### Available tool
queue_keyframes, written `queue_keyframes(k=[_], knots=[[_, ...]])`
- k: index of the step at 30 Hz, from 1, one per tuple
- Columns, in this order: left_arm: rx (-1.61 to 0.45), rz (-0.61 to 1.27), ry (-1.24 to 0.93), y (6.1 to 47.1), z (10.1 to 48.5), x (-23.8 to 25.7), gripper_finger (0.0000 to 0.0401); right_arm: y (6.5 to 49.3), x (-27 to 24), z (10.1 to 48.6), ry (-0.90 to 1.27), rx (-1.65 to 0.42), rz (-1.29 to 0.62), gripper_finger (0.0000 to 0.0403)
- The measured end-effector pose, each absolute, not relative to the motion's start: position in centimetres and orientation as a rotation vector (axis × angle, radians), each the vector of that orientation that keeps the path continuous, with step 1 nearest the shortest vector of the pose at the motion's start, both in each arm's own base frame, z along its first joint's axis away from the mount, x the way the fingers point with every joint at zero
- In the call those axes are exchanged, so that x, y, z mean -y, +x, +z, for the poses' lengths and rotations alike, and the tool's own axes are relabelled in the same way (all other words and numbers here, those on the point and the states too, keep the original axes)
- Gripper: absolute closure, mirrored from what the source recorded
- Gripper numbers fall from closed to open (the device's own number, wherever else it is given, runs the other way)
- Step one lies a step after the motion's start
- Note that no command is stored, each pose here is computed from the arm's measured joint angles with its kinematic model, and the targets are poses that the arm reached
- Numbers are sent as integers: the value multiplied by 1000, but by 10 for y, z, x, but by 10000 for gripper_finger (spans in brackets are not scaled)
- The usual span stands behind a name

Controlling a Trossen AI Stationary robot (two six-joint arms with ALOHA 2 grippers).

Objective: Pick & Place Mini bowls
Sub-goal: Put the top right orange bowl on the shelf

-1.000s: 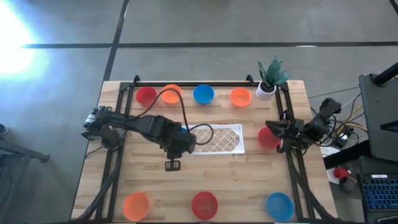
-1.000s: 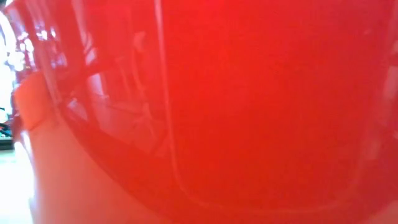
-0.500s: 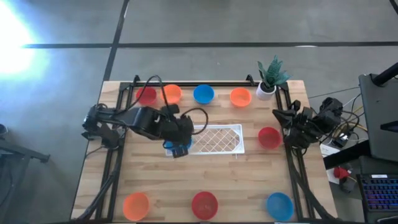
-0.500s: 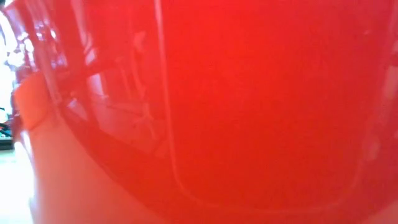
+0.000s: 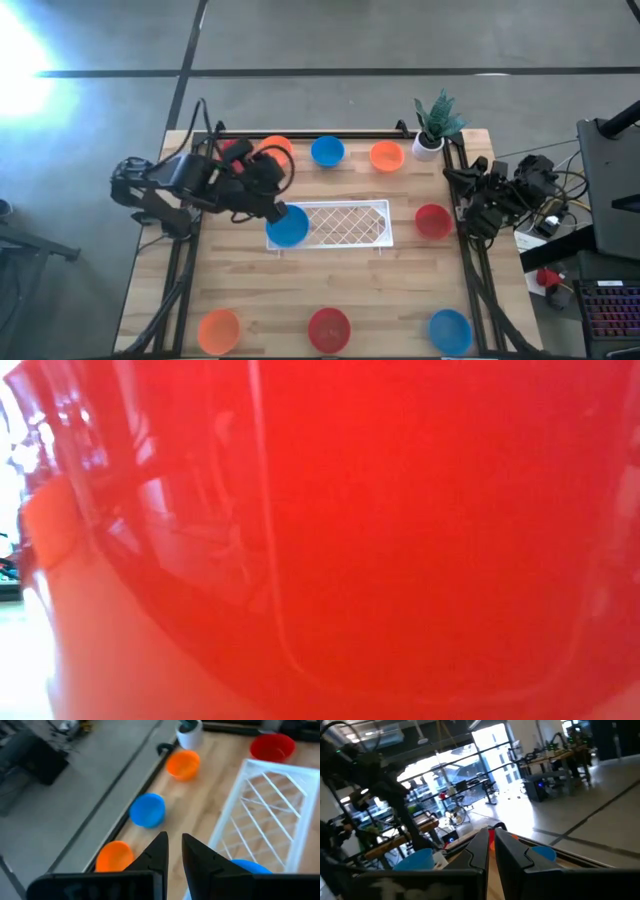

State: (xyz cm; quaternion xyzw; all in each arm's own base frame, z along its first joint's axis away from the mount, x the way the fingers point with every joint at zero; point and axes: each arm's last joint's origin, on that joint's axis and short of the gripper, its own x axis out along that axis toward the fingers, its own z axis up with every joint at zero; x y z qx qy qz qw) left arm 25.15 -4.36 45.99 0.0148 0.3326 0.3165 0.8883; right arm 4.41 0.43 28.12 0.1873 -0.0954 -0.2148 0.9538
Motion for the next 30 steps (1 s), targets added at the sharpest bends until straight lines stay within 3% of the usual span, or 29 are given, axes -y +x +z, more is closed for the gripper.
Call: queue_keyframes(k=[10, 30], knots=[[-624, 766, -36, 225, 443, 35, 353, 45, -4, 280, 465, 209, -485, 376], [-438, 694, -154, 209, 416, 32, 353, 61, -19, 306, 487, 192, -599, 376]])
